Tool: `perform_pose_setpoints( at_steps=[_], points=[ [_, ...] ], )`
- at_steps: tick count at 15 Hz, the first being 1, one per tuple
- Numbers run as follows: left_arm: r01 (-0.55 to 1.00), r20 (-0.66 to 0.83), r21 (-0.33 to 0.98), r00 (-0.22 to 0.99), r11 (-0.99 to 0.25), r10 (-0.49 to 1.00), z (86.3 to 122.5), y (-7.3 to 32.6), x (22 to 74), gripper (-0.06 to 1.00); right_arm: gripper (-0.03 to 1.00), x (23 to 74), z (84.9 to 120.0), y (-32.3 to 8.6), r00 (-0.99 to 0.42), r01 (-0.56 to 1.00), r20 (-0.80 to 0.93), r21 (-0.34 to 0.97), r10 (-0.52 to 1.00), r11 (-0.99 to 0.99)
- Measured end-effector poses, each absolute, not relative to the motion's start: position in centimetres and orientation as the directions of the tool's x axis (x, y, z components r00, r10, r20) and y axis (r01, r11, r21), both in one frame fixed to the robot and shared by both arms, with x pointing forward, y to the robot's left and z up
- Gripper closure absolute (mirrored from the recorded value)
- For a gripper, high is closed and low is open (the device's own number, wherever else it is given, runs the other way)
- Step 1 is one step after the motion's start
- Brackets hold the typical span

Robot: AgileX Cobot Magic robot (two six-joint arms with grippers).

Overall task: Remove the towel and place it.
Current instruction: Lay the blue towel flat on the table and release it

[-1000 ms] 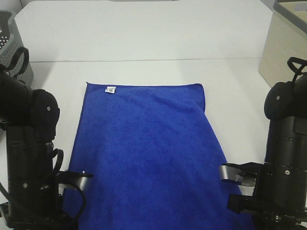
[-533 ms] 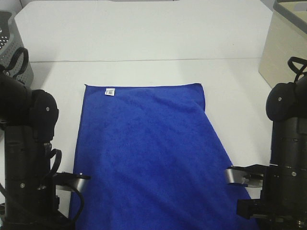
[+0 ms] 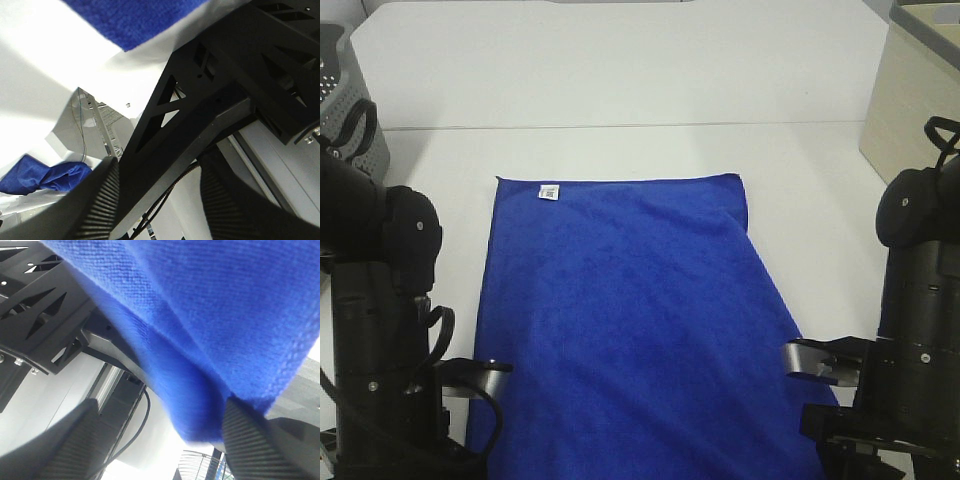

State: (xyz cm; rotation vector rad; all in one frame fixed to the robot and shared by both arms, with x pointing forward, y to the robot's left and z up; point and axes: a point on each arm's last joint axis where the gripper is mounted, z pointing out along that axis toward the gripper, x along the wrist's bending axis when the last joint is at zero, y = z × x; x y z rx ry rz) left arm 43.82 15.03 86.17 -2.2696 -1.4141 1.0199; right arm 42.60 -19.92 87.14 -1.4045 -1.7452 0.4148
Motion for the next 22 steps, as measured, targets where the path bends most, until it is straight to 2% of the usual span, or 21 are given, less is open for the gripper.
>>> perform_pose_setpoints(
  at_steps=[3,8,9,11,13,17,22],
  points=[
    [0.679,-0.400,-0.577,0.250,-0.454,0.882,86.2,15.0,43.8,0.47,0.25,42.7,89.2,-19.9,-0.046,0.703,0.403,-0.637,0.914,0.316],
    [0.701,-0.376,-0.580,0.222,-0.415,0.900,86.7,15.0,43.9,0.47,0.24,43.3,93.1,-19.9,-0.120,0.809,0.415,-0.485,0.902,0.331],
    [0.742,-0.385,-0.518,0.241,-0.425,0.891,88.7,14.9,44.0,0.47,0.24,45.2,95.8,-19.5,-0.197,0.865,0.414,-0.353,0.889,0.356],
    [0.789,-0.386,-0.435,0.271,-0.434,0.882,91.3,15.1,44.0,0.47,0.24,47.2,98.5,-19.3,-0.274,0.914,0.382,-0.180,0.882,0.362],
    [0.834,-0.353,-0.377,0.272,-0.402,0.895,93.5,15.4,44.0,0.47,0.24,48.7,100.3,-19.0,-0.279,0.941,0.351,-0.086,0.894,0.328],
    [0.925,-0.268,-0.148,0.304,-0.351,0.914,99.3,15.6,46.7,0.47,0.24,50.1,102.0,-18.7,-0.277,0.955,0.342,-0.004,0.898,0.297],
    [0.973,-0.158,0.091,0.223,-0.210,0.962,104.9,18.0,51.9,0.47,0.24,50.8,102.4,-19.2,-0.239,0.970,0.272,0.021,0.932,0.243]
  ],
)
